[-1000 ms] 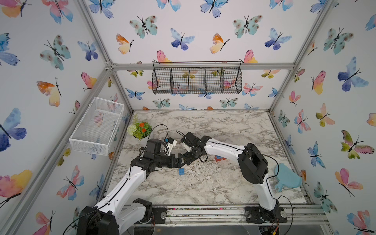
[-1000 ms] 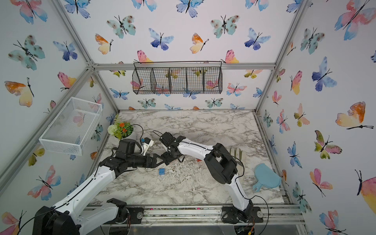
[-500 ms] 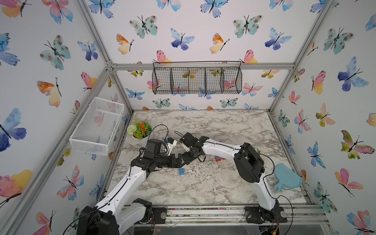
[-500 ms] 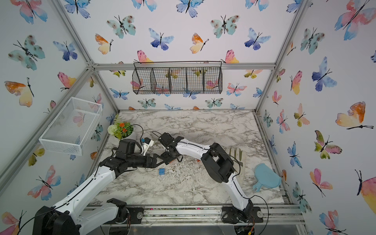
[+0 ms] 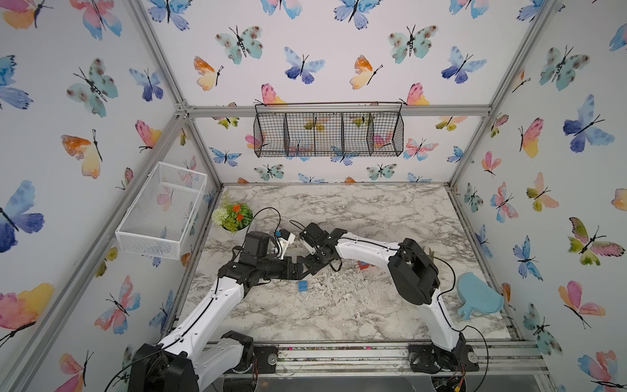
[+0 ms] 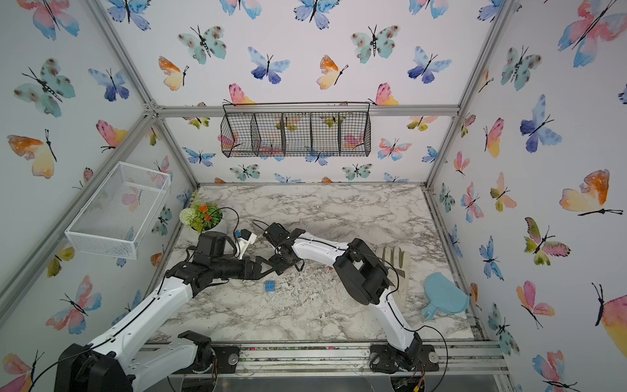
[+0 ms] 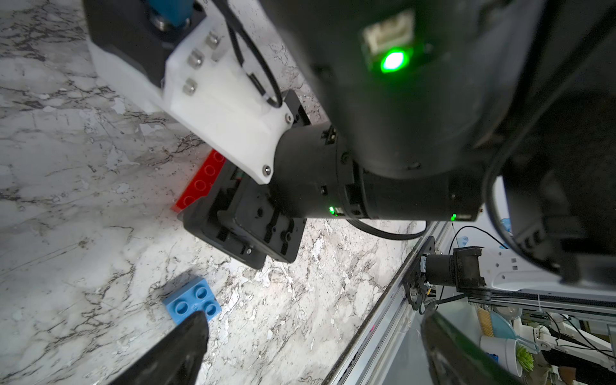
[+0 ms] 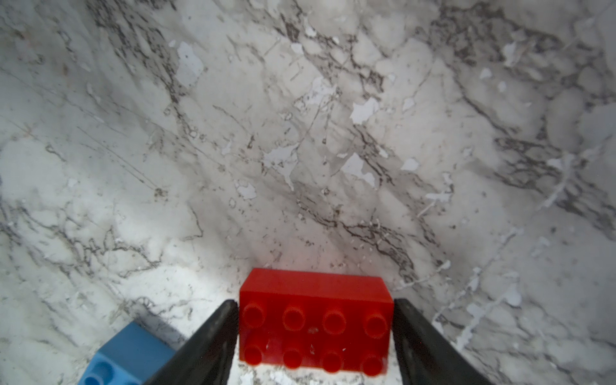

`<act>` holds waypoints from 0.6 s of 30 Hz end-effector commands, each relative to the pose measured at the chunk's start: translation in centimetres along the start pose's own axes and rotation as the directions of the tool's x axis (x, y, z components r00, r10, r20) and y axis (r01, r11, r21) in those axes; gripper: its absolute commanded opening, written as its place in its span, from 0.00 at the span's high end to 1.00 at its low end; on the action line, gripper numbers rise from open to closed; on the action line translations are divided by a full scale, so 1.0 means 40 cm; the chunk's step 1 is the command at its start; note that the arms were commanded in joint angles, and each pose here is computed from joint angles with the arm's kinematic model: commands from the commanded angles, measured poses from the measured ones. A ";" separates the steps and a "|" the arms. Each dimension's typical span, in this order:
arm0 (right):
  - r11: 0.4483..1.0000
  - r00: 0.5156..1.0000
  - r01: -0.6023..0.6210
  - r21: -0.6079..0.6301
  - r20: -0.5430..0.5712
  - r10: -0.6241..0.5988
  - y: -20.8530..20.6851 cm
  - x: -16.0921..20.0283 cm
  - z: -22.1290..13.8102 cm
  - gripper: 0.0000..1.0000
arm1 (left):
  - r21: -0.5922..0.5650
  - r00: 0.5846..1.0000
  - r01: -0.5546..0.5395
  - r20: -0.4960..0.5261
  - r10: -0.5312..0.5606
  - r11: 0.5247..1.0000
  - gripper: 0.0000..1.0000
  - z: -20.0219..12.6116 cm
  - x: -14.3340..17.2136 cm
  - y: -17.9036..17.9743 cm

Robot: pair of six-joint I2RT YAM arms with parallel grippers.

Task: Assemble a giraffe with lego
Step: Adjust the lego brick at the center of the board.

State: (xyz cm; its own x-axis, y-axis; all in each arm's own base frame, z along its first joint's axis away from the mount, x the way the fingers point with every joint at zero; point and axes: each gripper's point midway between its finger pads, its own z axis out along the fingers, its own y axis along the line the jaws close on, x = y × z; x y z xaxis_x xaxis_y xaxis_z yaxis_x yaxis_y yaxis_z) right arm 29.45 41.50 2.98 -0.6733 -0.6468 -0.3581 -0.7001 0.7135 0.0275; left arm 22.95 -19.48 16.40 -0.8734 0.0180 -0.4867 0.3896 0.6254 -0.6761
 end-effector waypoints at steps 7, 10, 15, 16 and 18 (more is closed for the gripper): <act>0.999 1.000 0.010 0.033 -0.018 -0.010 -0.005 0.009 0.019 0.34 | 0.019 1.000 -0.011 0.005 0.011 1.000 0.02 -0.005 0.003 -0.005; 0.999 1.000 0.002 0.040 -0.016 -0.001 -0.008 0.008 0.018 0.36 | 0.017 1.000 -0.011 0.006 0.011 1.000 0.02 -0.005 0.003 -0.005; 0.997 0.999 -0.031 0.069 -0.019 0.032 -0.022 0.013 0.004 0.37 | 0.017 1.000 -0.011 0.006 0.011 1.000 0.02 -0.005 0.003 -0.005; 0.996 0.999 -0.039 0.079 -0.017 0.040 -0.027 0.013 0.002 0.37 | 0.017 1.000 -0.010 0.004 0.010 1.000 0.02 -0.004 0.004 -0.004; 0.995 0.998 -0.060 0.086 -0.025 0.062 -0.034 0.020 -0.002 0.37 | 0.017 1.000 -0.009 0.003 0.009 1.000 0.02 -0.003 0.004 -0.003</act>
State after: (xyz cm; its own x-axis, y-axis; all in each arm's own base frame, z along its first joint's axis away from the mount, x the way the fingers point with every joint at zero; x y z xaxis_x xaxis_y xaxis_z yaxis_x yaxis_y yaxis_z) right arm 29.85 41.20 3.01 -0.6920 -0.6238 -0.3633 -0.6718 0.7407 0.0075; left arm 22.96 -19.47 16.41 -0.8732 0.0176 -0.4870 0.3896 0.6255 -0.6760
